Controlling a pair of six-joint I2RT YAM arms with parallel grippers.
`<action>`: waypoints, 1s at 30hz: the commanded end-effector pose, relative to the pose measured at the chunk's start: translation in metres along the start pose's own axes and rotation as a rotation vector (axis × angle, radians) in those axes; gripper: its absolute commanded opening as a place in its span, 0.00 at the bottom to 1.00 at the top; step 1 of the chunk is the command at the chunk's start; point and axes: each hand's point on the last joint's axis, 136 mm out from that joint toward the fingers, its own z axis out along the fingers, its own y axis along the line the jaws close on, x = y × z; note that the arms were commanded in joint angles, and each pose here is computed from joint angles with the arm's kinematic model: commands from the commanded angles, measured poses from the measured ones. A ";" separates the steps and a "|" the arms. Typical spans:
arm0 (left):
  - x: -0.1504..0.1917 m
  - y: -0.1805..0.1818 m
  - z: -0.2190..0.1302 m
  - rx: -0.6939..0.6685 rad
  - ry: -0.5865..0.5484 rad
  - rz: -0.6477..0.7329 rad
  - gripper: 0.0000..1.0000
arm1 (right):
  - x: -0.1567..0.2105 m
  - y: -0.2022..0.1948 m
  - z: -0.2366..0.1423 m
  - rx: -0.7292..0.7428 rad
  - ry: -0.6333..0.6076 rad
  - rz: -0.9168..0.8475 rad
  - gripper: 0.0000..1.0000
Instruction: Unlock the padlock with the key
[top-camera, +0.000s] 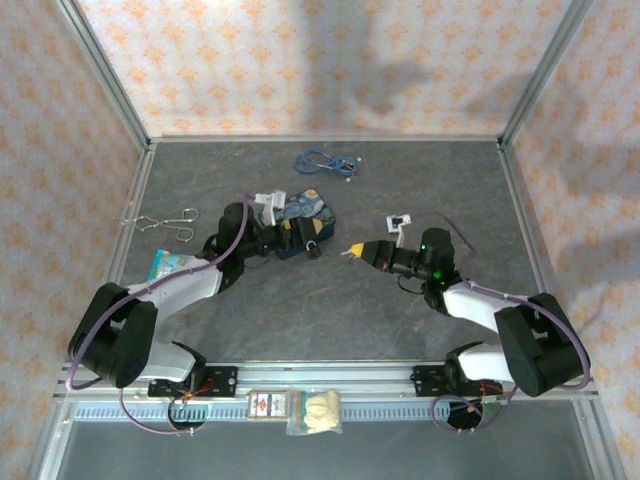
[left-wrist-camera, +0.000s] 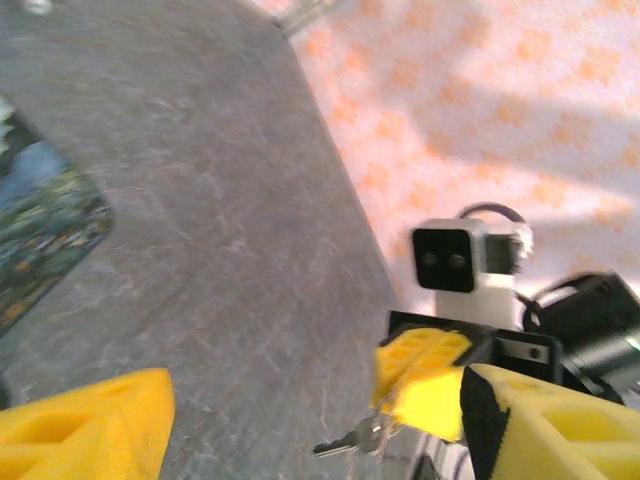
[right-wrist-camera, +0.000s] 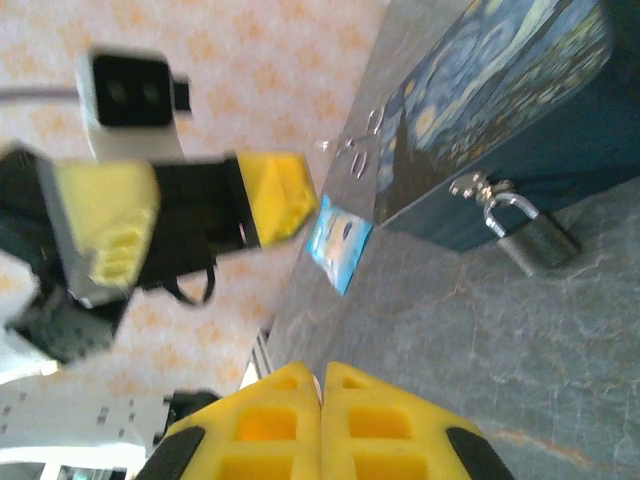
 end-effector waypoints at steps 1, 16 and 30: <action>-0.019 -0.017 -0.007 0.082 -0.203 -0.093 0.73 | -0.033 0.018 -0.006 -0.032 -0.224 0.022 0.00; 0.002 -0.047 0.021 0.236 -0.256 -0.276 0.64 | -0.029 0.029 0.010 -0.069 -0.362 0.080 0.00; 0.003 -0.056 0.040 0.260 -0.238 -0.305 0.25 | -0.027 0.031 0.024 -0.081 -0.364 0.088 0.00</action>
